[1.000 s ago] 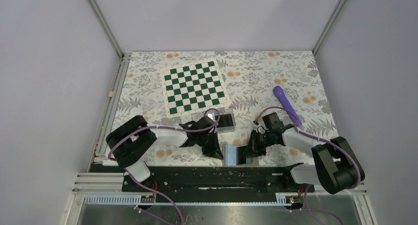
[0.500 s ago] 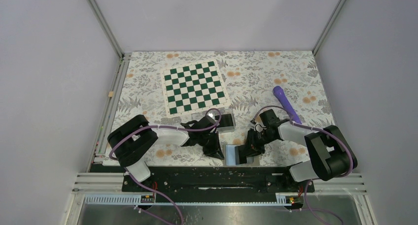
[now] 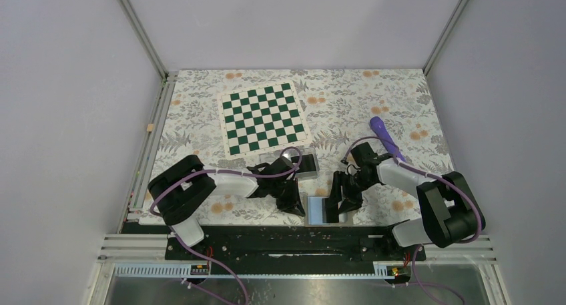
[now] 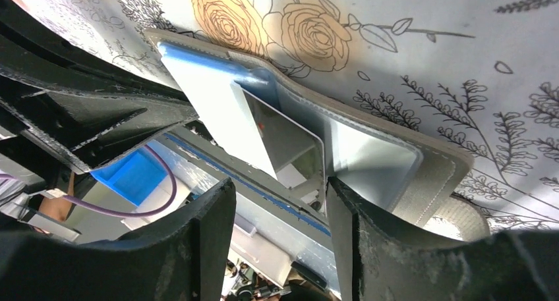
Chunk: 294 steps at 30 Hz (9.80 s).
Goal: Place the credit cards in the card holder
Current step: Insert the credit card into the card holder, then turn over the card slot in the card holder, then pick up the credit card from the storage box.
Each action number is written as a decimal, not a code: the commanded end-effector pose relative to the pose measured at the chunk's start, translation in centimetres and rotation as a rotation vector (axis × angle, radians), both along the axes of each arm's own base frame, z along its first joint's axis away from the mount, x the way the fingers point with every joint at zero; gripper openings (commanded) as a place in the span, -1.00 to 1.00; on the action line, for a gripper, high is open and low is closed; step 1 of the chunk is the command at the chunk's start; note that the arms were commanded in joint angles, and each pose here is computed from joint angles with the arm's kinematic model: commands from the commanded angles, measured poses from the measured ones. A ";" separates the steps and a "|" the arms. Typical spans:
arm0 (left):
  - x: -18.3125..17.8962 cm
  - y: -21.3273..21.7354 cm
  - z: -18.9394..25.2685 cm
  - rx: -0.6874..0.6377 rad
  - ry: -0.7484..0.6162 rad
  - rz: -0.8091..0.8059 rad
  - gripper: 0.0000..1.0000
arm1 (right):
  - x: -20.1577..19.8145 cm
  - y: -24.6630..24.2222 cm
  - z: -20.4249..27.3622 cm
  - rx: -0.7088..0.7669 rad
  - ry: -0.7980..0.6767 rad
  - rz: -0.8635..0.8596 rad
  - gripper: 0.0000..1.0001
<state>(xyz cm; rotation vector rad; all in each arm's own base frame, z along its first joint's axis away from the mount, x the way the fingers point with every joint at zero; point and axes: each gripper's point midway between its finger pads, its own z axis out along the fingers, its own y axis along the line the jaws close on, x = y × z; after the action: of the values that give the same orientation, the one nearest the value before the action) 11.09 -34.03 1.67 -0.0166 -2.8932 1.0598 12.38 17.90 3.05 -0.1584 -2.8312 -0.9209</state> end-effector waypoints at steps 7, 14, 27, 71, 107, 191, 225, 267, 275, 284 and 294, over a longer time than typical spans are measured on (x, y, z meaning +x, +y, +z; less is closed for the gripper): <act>-0.9 0.1 -1.3 0.054 0.020 -0.034 -1.00 | -0.4 0.6 -0.4 -0.018 0.007 0.062 0.06; -0.9 0.0 -1.2 0.055 0.017 -0.042 -1.00 | -0.3 2.5 0.2 0.004 -0.029 0.141 -0.03; 0.4 0.1 0.1 0.124 -0.057 -0.085 -0.94 | -0.2 3.1 0.2 -0.062 -0.043 0.201 0.09; 1.8 -6.0 4.2 -0.214 -0.064 -0.031 -0.39 | -2.3 -0.9 -2.7 -0.232 0.022 0.157 -0.58; 2.0 -6.0 5.1 -0.099 -0.159 -0.103 -1.00 | -1.5 0.2 -1.4 -0.179 0.001 0.157 -0.69; 6.3 -7.6 16.1 -0.555 -0.238 -0.042 -0.34 | 7.1 1.3 11.0 -0.003 -0.309 -0.056 -0.48; 17.9 3.7 5.8 0.055 -0.158 0.207 -0.38 | 16.4 5.9 4.5 -0.368 -0.317 0.195 -1.00; 17.2 3.3 3.1 0.203 -0.174 0.174 -0.44 | 14.8 6.7 -1.4 -0.514 -0.236 0.287 -1.00; 16.6 3.9 1.9 0.255 -0.149 0.149 -0.42 | 14.4 6.6 -1.6 -0.513 -0.222 0.286 -1.00; 16.9 2.9 3.1 0.205 -0.192 0.135 -0.42 | 14.1 6.6 -1.8 -0.508 -0.208 0.292 -1.00; 17.2 3.4 3.7 0.162 -0.205 0.150 -0.41 | 14.5 6.9 -0.7 -0.495 -0.228 0.288 -1.00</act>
<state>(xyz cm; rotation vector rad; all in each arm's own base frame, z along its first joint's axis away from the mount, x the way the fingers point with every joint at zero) 27.50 -30.71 4.06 0.1027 -3.1760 0.7991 27.47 24.80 2.71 0.3028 -3.1484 -0.2098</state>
